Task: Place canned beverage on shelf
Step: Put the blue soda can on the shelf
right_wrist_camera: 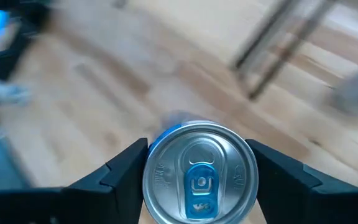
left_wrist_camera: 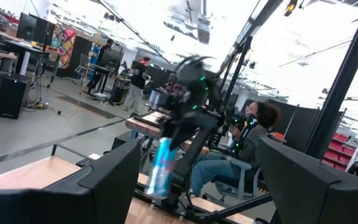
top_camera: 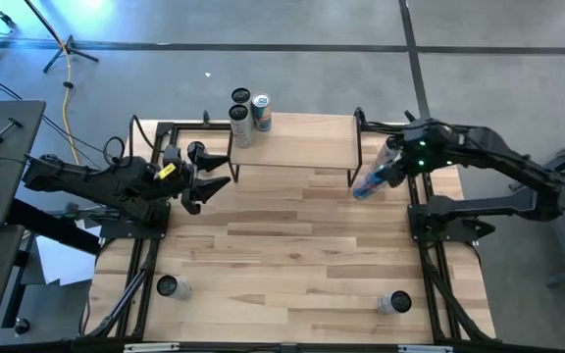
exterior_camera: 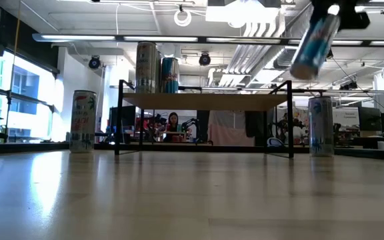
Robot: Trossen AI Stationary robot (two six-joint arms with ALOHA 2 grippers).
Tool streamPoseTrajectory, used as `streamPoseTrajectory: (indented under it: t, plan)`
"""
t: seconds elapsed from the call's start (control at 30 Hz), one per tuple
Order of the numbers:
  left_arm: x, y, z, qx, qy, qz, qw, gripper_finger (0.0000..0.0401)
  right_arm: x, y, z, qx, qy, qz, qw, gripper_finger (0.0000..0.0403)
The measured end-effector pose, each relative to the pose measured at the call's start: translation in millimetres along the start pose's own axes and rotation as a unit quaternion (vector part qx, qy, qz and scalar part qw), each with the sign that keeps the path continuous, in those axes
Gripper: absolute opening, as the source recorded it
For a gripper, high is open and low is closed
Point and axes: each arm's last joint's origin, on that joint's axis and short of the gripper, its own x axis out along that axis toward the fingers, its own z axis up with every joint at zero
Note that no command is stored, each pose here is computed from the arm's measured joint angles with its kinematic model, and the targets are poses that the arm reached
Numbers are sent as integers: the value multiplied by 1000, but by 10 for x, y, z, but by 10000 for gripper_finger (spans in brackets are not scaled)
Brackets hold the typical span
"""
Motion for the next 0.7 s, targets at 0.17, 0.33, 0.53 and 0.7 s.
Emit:
streamPoseTrajectory:
  t: [0.17,0.33,0.53,0.7]
  plan:
    - [3,1,-4,1,1,0,1000,296,-145,254,28,-53,-50,74,995,230]
    - [2,1,-3,0,1,0,1000,296,30,451,56,-81,-153,101,980,231]
    - [9,1,-12,0,2,2,1000,296,340,672,49,-75,-256,203,942,231]
    - [27,1,-38,1,6,4,1000,296,489,864,-15,-94,-318,293,897,231]
